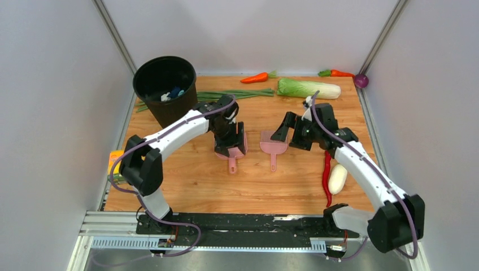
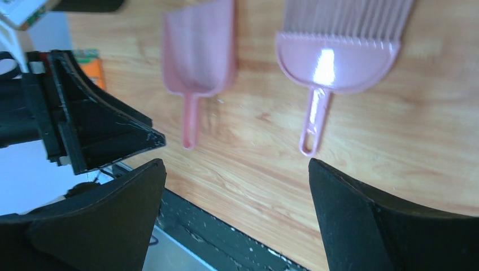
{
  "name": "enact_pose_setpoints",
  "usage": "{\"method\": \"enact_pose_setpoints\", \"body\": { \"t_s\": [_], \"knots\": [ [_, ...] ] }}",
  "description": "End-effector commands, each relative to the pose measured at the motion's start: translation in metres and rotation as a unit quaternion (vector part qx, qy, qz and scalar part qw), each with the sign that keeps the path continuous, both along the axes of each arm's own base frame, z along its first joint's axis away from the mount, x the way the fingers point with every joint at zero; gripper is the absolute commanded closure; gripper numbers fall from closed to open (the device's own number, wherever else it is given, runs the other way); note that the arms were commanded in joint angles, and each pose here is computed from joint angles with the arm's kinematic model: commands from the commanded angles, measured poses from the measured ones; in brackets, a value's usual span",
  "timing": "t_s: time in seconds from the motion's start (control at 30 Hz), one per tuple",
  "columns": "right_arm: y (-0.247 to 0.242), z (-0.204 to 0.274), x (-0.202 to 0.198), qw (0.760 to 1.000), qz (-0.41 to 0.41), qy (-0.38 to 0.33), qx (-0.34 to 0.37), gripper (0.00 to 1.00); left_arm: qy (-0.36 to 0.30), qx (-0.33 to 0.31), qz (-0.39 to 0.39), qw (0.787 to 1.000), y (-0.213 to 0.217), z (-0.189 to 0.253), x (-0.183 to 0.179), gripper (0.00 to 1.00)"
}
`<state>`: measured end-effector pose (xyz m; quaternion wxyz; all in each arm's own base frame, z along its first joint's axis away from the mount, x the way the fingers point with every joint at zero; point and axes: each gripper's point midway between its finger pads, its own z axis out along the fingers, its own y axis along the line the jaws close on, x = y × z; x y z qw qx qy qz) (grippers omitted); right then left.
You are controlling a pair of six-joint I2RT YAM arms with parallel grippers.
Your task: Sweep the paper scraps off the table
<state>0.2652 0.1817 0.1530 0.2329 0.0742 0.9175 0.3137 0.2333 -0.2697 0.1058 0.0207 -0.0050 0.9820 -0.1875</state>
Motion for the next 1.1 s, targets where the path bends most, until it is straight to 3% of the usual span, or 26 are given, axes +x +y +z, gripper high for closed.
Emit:
{"method": "enact_pose_setpoints", "body": {
  "t_s": [0.0,0.23,0.4,0.57,0.8,1.07],
  "knots": [
    [-0.007,0.082,0.009,0.991,0.011,-0.133,0.003,0.0,-0.088,-0.037,-0.017,0.995,0.002,0.072,0.006,0.27],
    [-0.014,0.138,-0.005,0.974,0.009,-0.226,0.019,0.0,-0.204,-0.085,-0.061,0.973,0.014,0.138,-0.001,0.26],
    [-0.021,0.149,-0.024,0.968,-0.01,-0.246,0.042,0.0,-0.28,-0.113,-0.06,0.951,0.028,0.162,-0.009,0.25],
    [-0.032,0.137,-0.037,0.964,-0.064,-0.248,0.073,0.0,-0.374,-0.142,-0.024,0.916,0.049,0.19,-0.014,0.24],
    [-0.029,0.133,-0.046,0.959,-0.076,-0.248,0.117,0.0,-0.457,-0.136,0.041,0.878,0.082,0.21,-0.012,0.24],
    [-0.027,0.137,-0.05,0.957,-0.074,-0.249,0.13,0.0,-0.484,-0.088,0.061,0.869,0.107,0.215,-0.009,0.23]
  ]
}}
